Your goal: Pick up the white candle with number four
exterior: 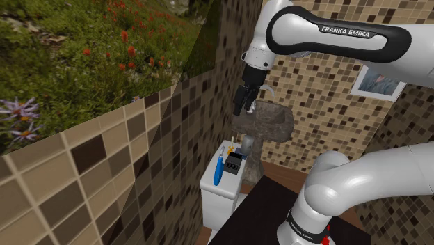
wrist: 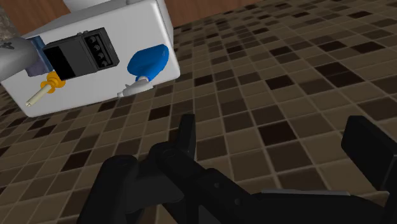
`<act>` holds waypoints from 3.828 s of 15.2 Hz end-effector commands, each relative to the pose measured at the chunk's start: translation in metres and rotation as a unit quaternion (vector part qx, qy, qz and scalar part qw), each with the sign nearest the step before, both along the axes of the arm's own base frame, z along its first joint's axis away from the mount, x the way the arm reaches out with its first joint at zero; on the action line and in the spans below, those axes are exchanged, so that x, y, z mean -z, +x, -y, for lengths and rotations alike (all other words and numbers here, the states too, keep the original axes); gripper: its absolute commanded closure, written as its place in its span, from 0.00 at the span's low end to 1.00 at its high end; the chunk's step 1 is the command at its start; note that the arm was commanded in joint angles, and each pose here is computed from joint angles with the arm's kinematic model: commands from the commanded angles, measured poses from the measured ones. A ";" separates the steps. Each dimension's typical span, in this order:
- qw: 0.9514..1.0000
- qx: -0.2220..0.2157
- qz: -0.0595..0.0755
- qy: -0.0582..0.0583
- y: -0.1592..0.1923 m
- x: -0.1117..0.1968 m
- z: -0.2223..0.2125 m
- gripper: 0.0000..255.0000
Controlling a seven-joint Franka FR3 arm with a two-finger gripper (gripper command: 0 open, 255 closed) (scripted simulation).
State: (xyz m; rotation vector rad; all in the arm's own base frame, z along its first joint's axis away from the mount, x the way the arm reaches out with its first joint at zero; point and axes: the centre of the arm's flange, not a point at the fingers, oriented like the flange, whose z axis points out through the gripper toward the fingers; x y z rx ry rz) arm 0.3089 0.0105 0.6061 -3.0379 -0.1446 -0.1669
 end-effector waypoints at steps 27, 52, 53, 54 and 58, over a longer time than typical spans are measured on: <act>0.991 0.131 0.008 -0.039 0.092 0.217 0.230 0.00; 0.969 0.235 0.015 -0.070 0.121 0.393 0.441 0.00; 0.969 0.235 0.015 -0.070 0.121 0.398 0.441 0.00; 0.969 0.235 0.015 -0.070 0.121 0.403 0.441 0.00; 0.969 0.235 0.015 -0.070 0.121 0.417 0.441 0.00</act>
